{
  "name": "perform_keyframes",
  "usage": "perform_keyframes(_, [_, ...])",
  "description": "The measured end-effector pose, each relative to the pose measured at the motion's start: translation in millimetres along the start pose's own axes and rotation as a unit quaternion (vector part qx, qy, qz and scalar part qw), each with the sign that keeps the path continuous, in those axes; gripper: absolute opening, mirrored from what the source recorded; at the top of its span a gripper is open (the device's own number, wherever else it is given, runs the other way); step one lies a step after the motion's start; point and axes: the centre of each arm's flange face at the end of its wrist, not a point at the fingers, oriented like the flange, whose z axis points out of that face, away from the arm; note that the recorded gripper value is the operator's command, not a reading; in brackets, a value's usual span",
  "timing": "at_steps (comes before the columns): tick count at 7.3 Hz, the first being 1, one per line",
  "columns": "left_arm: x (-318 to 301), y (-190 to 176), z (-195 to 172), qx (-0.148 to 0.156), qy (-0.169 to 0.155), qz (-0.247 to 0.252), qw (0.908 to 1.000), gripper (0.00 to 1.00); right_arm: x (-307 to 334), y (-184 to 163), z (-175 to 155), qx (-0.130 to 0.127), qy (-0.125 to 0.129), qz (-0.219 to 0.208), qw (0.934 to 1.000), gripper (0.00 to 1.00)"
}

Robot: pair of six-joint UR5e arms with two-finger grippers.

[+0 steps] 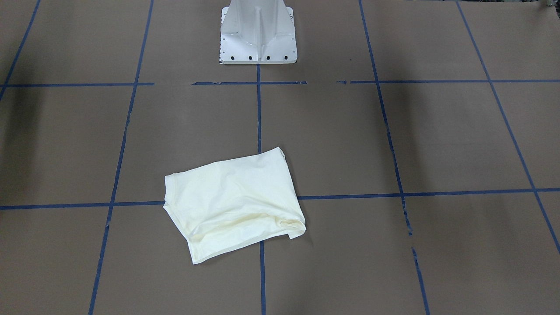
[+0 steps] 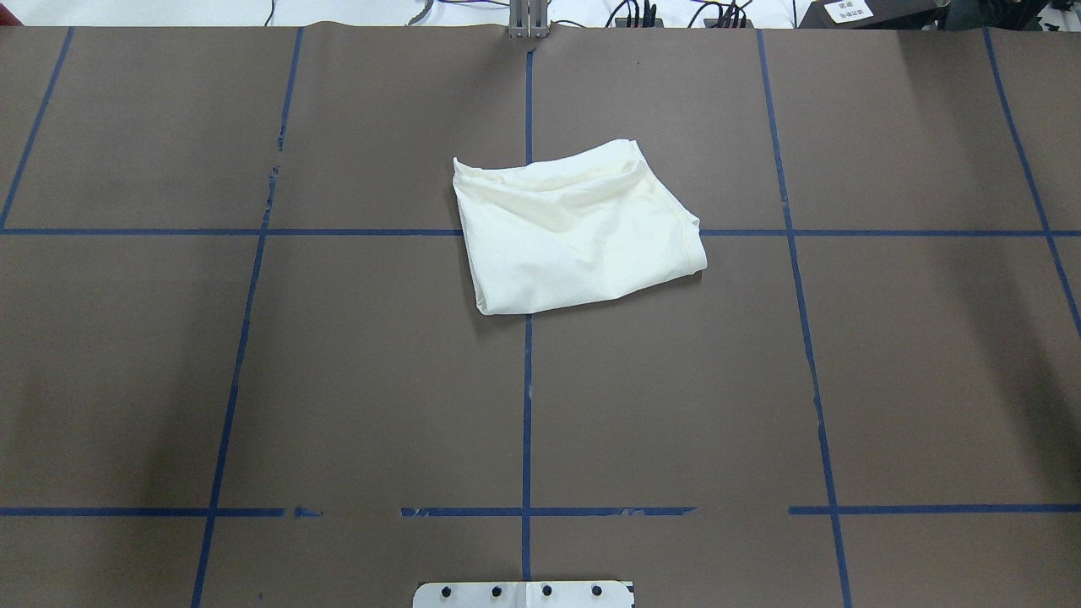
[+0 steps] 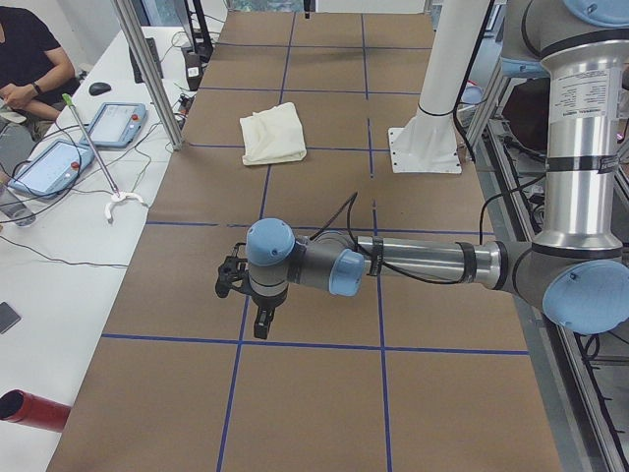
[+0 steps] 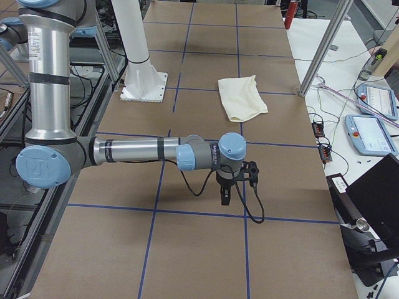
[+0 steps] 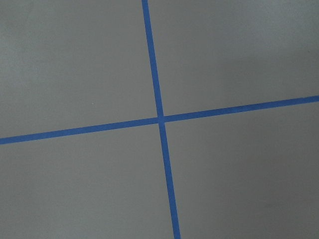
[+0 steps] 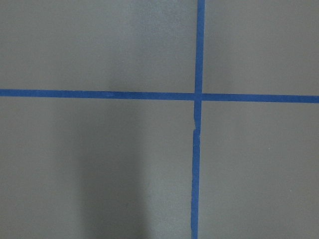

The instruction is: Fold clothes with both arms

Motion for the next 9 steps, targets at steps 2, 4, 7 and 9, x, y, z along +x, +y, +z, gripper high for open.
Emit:
perform_keyframes(2, [-0.8, 0.2, -2.9, 0.010, -0.019, 0.010, 0.9997, 1.00, 5.5, 5.6, 5.0, -0.006, 0.001, 0.005, 1.0000, 1.00])
perform_keyframes(4, [-18.7, 24.2, 6.5, 0.000, -0.057, -0.001, 0.9984, 1.00, 5.7, 5.9, 5.4, -0.006, 0.001, 0.006, 1.0000, 1.00])
perform_keyframes(7, [-27.1, 53.9, 13.2, -0.019, -0.062, -0.017, 0.9978, 1.00, 7.0, 5.7, 7.1, -0.008, 0.000, 0.009, 0.9999, 1.00])
perform_keyframes(9, [-19.7, 58.4, 13.2, -0.030, -0.034, -0.026, 0.9986, 1.00, 8.0, 6.8, 8.1, -0.010, -0.001, 0.010, 0.9999, 1.00])
